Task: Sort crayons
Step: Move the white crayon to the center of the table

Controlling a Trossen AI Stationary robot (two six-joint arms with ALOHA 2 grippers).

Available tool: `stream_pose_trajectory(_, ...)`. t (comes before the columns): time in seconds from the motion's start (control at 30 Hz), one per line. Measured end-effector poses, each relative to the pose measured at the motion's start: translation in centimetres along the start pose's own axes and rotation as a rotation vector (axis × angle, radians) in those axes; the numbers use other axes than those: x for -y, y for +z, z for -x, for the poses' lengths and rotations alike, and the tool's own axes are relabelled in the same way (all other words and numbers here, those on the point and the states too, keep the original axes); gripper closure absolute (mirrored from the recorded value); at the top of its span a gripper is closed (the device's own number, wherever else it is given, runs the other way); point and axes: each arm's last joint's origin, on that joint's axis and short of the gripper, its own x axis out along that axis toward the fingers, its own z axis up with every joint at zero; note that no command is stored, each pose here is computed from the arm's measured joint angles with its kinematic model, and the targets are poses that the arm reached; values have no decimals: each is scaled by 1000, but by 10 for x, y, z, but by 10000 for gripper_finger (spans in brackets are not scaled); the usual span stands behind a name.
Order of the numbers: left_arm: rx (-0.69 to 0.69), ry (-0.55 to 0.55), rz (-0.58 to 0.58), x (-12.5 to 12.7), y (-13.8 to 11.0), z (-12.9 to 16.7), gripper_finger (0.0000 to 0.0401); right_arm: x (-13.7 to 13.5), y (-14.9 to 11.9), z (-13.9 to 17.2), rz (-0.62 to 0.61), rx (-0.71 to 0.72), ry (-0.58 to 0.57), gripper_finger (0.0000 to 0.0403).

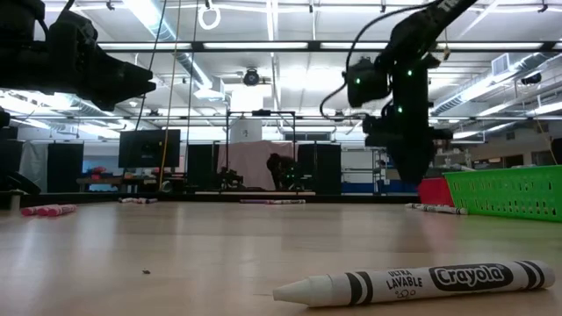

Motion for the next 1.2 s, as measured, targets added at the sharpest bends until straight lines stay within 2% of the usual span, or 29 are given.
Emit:
stream_pose_trajectory(0.33,0,0,0,0,0,0,161,11,9,-19,-1,-100,-4,266)
stream_pose_trajectory(0.5,0,1,0,0,0,0,161,15,17,-36,-13,-181,86,270)
stream_pose_trajectory(0.67,0,0,0,0,0,0,161,14,20,-47,-3,-220,89,283)
stream_pose_trajectory(0.83,0,0,0,0,0,0,161,8,18,-45,30,-185,87,315)
stream_pose_trajectory(1.07,0,0,0,0,0,0,161,-9,13,-33,119,-74,31,389)
stream_pose_trajectory(1.2,0,0,0,0,0,0,161,-30,21,-9,174,2,75,395)
